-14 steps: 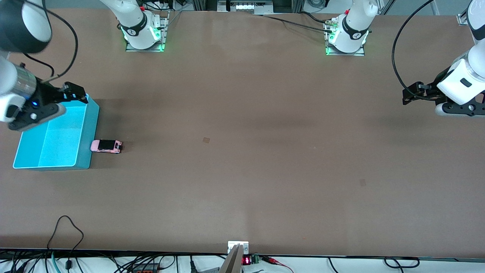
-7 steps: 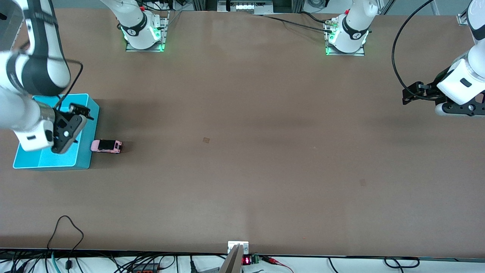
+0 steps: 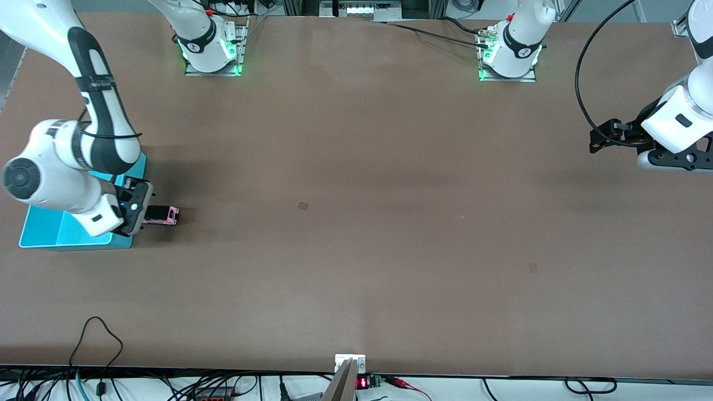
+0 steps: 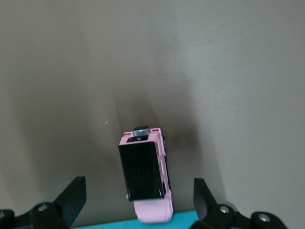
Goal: Wind and store pink jeep toy
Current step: 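Close the right gripper on the jeep and lift it, then carry the jeep over the cyan bin and lower it inside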
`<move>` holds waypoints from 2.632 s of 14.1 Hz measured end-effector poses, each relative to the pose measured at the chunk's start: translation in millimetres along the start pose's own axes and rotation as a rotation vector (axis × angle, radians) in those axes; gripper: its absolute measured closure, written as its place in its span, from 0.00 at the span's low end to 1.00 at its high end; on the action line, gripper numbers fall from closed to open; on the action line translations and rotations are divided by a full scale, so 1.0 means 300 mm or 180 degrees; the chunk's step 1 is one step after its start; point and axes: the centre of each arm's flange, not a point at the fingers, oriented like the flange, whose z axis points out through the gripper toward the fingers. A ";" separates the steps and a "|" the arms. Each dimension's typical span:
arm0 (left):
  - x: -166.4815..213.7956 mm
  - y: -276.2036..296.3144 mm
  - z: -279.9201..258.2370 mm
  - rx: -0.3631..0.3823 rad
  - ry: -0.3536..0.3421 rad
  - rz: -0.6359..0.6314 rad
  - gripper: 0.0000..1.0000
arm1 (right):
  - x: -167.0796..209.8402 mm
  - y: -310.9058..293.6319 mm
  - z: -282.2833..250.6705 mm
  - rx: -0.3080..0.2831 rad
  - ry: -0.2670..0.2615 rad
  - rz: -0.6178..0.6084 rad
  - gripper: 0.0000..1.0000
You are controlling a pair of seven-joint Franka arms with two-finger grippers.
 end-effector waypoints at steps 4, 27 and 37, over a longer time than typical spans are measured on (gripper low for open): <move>0.000 0.000 0.000 -0.0001 0.0000 0.0000 0.00 | -0.048 -0.038 0.120 -0.0150 0.0016 -0.0156 0.00; -0.003 -0.007 0.002 -0.0003 -0.0019 -0.0012 0.00 | -0.026 0.018 -0.129 -0.0509 0.0306 0.0878 0.50; -0.008 -0.012 0.006 -0.0007 -0.0065 -0.0021 0.00 | -0.270 -0.043 -0.341 -0.0442 0.0280 0.3124 0.50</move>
